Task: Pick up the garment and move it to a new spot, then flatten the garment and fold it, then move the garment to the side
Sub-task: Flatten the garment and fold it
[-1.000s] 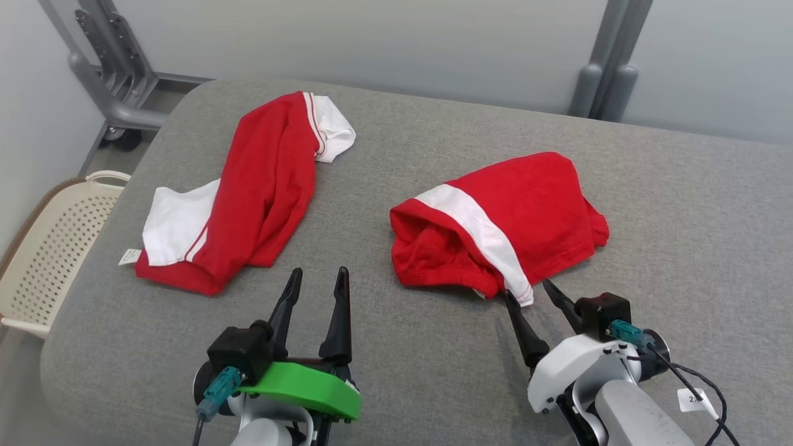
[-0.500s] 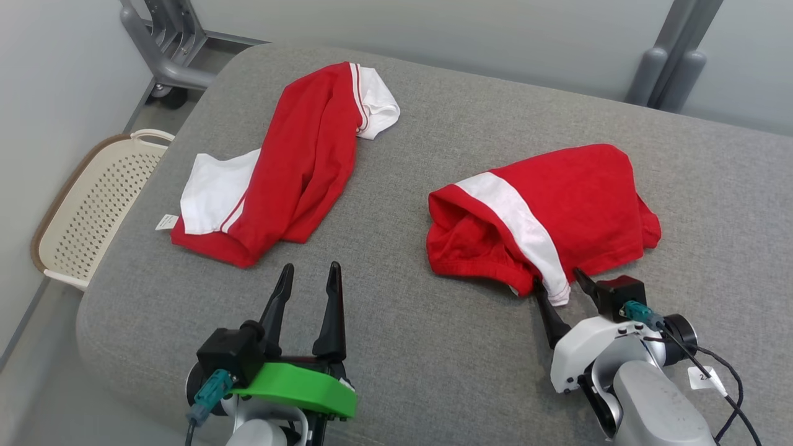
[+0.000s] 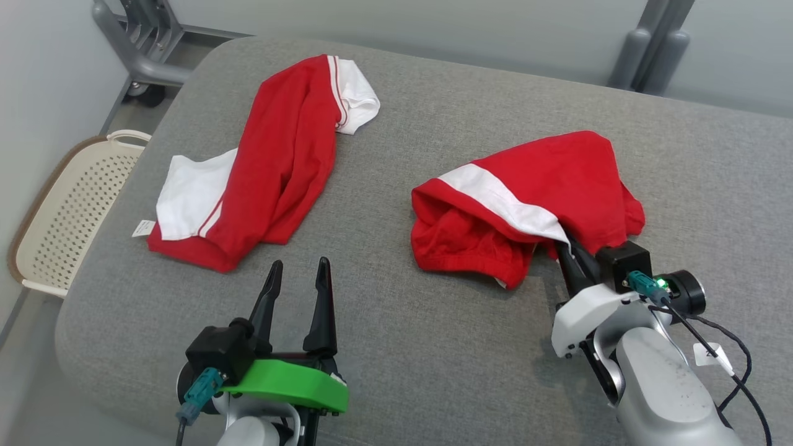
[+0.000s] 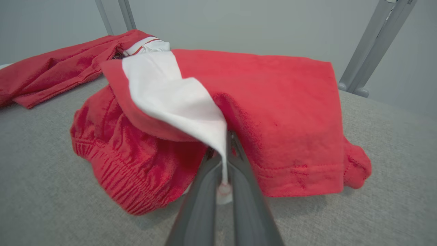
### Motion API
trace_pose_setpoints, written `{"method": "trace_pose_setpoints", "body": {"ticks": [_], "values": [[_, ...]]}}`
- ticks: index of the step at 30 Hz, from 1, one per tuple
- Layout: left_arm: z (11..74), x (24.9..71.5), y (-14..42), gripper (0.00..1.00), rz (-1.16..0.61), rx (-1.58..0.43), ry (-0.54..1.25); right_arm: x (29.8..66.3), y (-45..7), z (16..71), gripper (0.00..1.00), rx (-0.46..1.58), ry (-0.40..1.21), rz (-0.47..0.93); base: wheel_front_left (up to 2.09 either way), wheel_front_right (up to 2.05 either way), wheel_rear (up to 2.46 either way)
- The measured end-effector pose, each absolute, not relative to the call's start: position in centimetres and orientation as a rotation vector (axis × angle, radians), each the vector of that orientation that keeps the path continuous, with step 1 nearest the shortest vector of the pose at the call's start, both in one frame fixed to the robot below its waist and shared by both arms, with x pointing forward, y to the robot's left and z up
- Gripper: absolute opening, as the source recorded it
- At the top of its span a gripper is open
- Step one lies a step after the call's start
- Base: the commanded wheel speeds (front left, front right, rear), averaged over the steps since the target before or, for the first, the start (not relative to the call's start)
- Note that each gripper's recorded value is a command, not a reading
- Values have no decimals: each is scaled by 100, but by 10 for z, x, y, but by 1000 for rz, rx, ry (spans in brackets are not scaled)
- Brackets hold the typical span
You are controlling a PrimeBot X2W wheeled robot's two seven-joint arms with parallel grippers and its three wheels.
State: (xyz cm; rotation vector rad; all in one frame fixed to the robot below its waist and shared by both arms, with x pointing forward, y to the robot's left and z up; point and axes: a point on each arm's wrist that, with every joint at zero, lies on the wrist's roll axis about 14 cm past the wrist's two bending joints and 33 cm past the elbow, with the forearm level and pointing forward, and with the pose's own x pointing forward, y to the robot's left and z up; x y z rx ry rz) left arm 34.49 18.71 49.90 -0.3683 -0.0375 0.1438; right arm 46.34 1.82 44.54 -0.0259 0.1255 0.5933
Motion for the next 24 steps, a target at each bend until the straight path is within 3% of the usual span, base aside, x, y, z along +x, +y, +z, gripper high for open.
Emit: {"method": "trace_pose_setpoints", "body": {"ticks": [11, 18, 24], "values": [[501, 365, 146, 100, 10, -394, -29, 460, -71, 504, 0, -216, -98, 427, 0, 0, 0], [503, 374, 120, 100, -72, -405, -21, 441, -140, 485, 0, -390, -27, 332, 0, 0, 0], [496, 379, 108, 100, -105, -408, 5, 433, -165, 453, 0, -502, 81, 331, 0, 0, 0]]}}
